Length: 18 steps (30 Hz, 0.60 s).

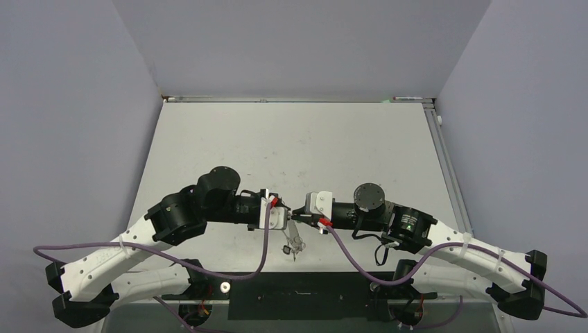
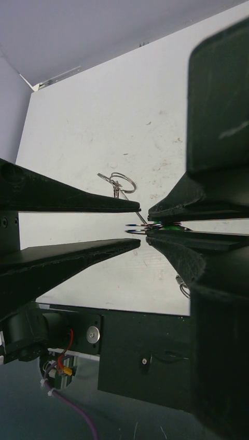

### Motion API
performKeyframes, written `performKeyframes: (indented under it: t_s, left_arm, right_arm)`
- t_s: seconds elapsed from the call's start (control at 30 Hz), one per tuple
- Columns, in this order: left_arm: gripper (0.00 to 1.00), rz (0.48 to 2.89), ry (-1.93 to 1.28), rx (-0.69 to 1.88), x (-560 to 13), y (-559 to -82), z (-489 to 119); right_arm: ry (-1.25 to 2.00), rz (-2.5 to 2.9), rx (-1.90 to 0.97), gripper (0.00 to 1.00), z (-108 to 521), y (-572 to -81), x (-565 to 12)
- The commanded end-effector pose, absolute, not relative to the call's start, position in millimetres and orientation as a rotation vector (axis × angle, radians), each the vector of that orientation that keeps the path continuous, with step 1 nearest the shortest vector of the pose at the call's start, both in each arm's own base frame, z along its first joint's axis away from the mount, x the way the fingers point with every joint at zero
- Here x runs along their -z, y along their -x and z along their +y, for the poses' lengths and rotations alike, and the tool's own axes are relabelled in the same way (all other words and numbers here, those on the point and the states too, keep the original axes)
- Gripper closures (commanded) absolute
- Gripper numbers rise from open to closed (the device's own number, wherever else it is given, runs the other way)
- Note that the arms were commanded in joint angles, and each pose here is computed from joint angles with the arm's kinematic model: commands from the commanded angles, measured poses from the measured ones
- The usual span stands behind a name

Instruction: Put the keys on the keyring

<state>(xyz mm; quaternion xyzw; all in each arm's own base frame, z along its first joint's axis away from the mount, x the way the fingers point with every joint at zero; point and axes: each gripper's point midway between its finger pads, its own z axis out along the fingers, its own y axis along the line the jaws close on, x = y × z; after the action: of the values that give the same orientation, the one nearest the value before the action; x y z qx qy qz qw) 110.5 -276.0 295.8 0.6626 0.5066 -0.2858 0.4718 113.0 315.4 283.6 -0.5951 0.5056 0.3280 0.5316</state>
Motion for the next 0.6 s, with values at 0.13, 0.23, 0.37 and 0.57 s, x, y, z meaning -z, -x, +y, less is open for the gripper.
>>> performKeyframes:
  t_s: [0.13,0.23,0.37,0.57]
  left_arm:
    - [0.82,1.208,-1.594,0.645,-308,-118,-279]
    - [0.78,1.218,-1.561,0.627,-307,-125,-283]
    - [0.81,1.206,-1.561,0.662,-307,-124,-290]
    - [1.00,1.200,-1.567,0.680,-298,-123,-294]
  right_arm:
    - [1.363,1.096,-0.816,0.95,319,-110,-316]
    - [1.364,1.087,-0.823,0.95,319,-108,-318]
    - [1.367,1.079,-0.834,0.95,320,-106,-318]
    - [1.367,1.078,-0.834,0.95,320,-106,-318]
